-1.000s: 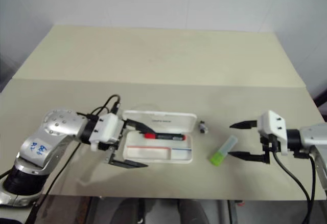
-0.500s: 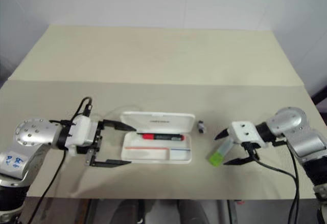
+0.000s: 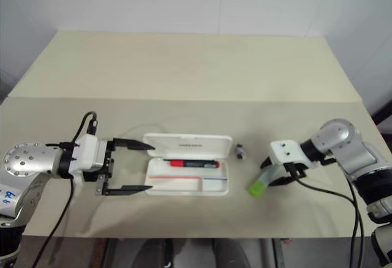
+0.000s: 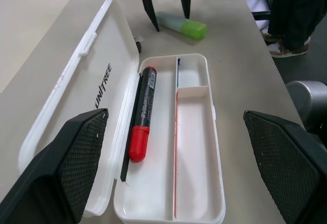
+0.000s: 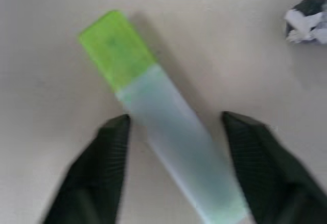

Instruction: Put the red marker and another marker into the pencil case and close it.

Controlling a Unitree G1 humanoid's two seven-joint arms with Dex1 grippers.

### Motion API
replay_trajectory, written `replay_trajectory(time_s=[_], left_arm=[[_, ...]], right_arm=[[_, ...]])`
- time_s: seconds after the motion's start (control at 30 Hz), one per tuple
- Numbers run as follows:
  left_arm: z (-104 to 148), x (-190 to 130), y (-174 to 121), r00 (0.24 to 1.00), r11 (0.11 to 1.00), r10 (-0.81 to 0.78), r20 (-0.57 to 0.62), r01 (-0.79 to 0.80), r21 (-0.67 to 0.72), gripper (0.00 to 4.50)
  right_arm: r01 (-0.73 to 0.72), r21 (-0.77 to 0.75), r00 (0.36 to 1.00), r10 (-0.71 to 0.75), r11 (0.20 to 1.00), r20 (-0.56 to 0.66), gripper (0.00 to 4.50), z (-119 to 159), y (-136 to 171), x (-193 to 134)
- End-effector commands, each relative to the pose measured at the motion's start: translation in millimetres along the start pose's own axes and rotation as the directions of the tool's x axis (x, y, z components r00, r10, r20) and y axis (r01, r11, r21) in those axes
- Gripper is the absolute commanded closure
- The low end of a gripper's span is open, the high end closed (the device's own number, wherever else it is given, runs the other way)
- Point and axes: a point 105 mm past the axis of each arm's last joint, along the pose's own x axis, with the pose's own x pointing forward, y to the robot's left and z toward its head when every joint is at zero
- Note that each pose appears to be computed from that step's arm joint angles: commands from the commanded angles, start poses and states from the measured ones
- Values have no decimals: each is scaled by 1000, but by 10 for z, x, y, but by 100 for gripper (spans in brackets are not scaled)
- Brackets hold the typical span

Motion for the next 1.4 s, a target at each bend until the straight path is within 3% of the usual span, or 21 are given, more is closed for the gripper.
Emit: replay_trajectory(time_s=[0.03,0.1,0.43,0.73,0.93,1.07,1.2,1.3,1.4], left_arm=[[92,4,-13,1000,999,1,20,-2,39,0],[97,2,0,1000,999,4,23,-5,42,0],[92,-3,56,999,999,8,32,-9,51,0],[86,-32,107,997,998,13,78,-17,56,0],[90,-109,169,991,998,28,134,-36,57,0],[66,-138,281,989,997,41,144,-50,63,0],[65,-147,298,984,997,40,175,-51,55,0],[62,-167,316,978,998,50,204,-58,36,0],[18,-217,286,978,999,36,206,-40,18,0]], right_arm=[[-59,20,998,58,998,7,297,-20,52,2],[-49,24,999,49,999,9,341,-21,36,-10],[11,58,999,-12,998,32,340,-64,54,-194],[227,171,972,-233,959,20,340,-105,1,-564],[407,217,893,-436,887,110,340,169,-144,-860],[543,236,777,-589,806,223,340,501,-358,-1050],[552,236,744,-600,800,294,340,708,-361,-1065],[529,233,703,-575,816,419,340,1073,-357,-991],[441,216,722,-487,871,491,340,1402,-253,-743]])
